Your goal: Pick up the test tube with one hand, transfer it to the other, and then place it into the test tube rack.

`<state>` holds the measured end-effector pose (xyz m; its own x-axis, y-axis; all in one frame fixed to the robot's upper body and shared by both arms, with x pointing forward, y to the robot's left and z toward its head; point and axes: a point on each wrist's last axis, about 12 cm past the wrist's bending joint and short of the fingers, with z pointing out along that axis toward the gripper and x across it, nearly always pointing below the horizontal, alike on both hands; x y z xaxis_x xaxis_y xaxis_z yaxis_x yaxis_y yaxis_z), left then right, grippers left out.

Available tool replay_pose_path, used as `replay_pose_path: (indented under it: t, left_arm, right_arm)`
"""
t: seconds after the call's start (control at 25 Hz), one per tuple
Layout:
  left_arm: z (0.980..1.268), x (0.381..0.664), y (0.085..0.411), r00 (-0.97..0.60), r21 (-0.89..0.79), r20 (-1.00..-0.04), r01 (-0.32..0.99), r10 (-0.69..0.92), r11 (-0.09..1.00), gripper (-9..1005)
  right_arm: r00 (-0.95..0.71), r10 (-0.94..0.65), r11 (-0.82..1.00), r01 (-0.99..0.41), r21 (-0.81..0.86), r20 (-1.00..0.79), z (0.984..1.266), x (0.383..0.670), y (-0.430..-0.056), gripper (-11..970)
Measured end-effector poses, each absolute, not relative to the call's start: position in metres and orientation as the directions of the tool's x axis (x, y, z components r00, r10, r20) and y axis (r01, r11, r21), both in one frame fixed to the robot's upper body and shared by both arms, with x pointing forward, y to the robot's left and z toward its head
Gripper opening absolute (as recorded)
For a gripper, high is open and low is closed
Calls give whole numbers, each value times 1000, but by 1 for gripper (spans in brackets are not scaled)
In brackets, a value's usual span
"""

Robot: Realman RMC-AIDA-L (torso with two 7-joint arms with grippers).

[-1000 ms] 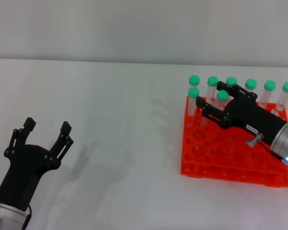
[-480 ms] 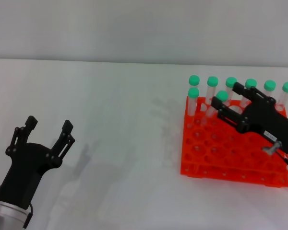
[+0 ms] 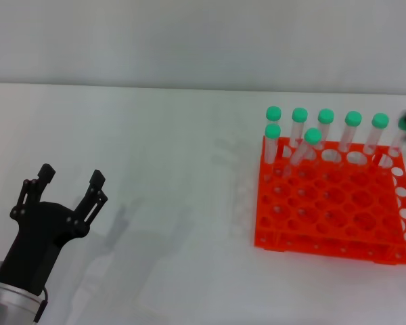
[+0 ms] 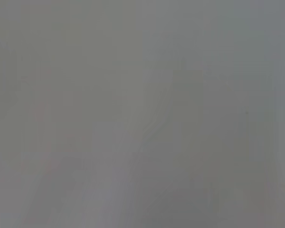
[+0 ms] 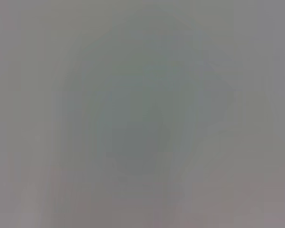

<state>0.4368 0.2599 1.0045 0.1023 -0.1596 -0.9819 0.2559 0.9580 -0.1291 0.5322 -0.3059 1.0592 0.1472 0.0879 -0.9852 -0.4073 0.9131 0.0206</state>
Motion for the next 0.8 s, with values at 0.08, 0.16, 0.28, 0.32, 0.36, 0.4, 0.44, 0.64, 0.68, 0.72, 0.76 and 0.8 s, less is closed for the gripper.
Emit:
replay_pose_path:
  t: [0.08,0.16,0.28,0.32,0.36,0.4,0.44,0.64,0.68,0.72,0.76,0.8]
  left_arm:
    - [1004,437,260,102,-129,-982,256,-159,958,893]
    - [1005,437,260,103,-129,-982,257,-159,958,893]
    - [1005,437,260,106,-129,-981,257,-160,958,893]
    - [1005,438,260,108,-129,-981,254,-161,959,893]
    - [1006,438,260,111,-130,-981,252,-162,959,893]
    - [1006,438,261,112,-130,-980,251,-163,959,893]
    - [1006,438,261,113,-132,-980,249,-164,960,893]
    - [1007,439,262,118,-148,-977,229,-179,962,893]
    - [1007,439,262,118,-154,-976,226,-184,962,893]
    - [1007,440,262,117,-158,-975,225,-188,961,893]
    - [1007,440,262,116,-164,-974,225,-194,960,893]
    - [1007,440,262,116,-168,-973,226,-198,960,893]
  right_arm:
    - [164,86,943,-330,27,-983,1058,529,-323,736]
    - [182,88,975,-217,48,-979,1057,525,-345,735]
    - [208,77,995,-76,62,-975,1058,521,-367,735]
    - [217,61,998,-41,53,-974,1058,520,-372,735]
    - [222,42,999,-17,39,-974,1058,520,-375,735]
    - [225,19,1000,-2,19,-974,1059,519,-377,735]
    - [225,0,1000,9,2,-974,1059,519,-378,735]
    - [231,-56,998,31,-50,-971,1060,521,-379,735]
    - [229,-58,998,31,-53,-972,1060,522,-378,735]
    - [227,-58,998,32,-53,-972,1059,521,-378,735]
    - [224,-58,998,33,-52,-973,1059,521,-378,735]
    - [222,-59,998,34,-52,-973,1058,521,-378,735]
